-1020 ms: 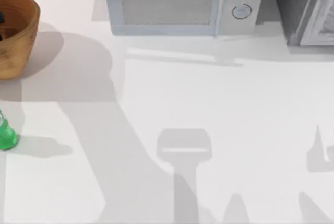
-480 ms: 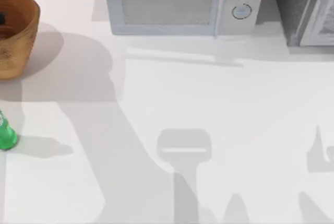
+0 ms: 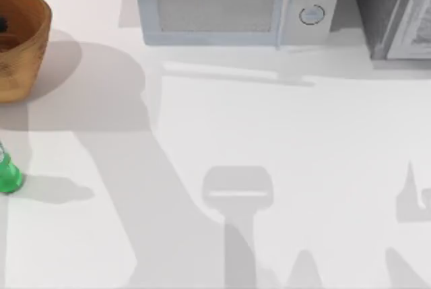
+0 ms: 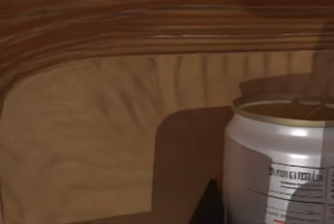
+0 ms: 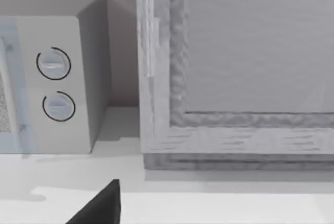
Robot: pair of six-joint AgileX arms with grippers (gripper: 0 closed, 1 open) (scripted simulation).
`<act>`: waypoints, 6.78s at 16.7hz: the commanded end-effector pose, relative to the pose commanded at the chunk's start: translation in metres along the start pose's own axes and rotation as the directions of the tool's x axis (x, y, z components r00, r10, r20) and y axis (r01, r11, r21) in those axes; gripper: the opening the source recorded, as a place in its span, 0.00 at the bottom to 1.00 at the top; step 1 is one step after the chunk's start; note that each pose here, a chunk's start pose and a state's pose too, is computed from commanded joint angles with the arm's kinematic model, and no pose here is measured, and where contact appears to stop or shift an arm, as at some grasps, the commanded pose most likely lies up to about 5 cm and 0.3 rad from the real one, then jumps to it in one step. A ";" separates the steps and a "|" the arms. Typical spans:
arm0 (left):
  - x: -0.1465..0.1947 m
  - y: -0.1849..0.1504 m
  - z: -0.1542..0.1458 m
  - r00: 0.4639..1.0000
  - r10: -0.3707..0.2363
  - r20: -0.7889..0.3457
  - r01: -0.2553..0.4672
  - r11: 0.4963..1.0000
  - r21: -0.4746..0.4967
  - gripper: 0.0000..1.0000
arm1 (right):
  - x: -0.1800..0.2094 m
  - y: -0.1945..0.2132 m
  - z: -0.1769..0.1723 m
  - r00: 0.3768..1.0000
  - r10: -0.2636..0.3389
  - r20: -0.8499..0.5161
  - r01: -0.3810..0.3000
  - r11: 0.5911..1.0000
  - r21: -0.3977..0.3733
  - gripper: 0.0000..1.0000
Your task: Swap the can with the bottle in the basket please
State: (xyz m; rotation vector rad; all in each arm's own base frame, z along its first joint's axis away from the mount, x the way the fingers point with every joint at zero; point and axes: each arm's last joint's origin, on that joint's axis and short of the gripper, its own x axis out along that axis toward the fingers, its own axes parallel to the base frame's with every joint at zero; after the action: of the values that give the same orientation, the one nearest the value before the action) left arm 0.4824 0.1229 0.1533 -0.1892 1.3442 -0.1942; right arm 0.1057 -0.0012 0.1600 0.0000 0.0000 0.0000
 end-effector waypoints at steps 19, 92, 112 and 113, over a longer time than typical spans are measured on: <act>-0.163 -0.149 -0.279 0.543 0.130 0.830 -0.272 0.962 0.028 0.00 | 0.000 0.000 0.000 1.000 0.000 0.000 0.000 1.000 0.000 1.00; 0.149 -0.249 -0.127 0.235 -0.972 -0.027 0.147 0.008 0.989 0.00 | 0.000 0.000 0.000 1.000 0.000 0.000 0.000 1.000 0.000 1.00; 0.175 -0.239 -0.134 0.243 -0.969 -0.043 0.218 0.011 0.976 0.68 | 0.000 0.000 0.000 1.000 0.000 0.000 0.000 1.000 0.000 1.00; 0.175 -0.239 -0.134 0.243 -0.969 -0.043 0.218 0.011 0.976 0.75 | 0.000 0.000 0.000 1.000 0.000 0.000 0.000 1.000 0.000 1.00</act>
State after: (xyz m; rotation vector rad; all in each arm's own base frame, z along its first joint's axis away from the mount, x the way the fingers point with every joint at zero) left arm 0.3815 -0.1548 0.0180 0.0000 0.0000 -1.5908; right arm 0.1057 -0.0012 0.1600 0.0000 0.0000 0.0000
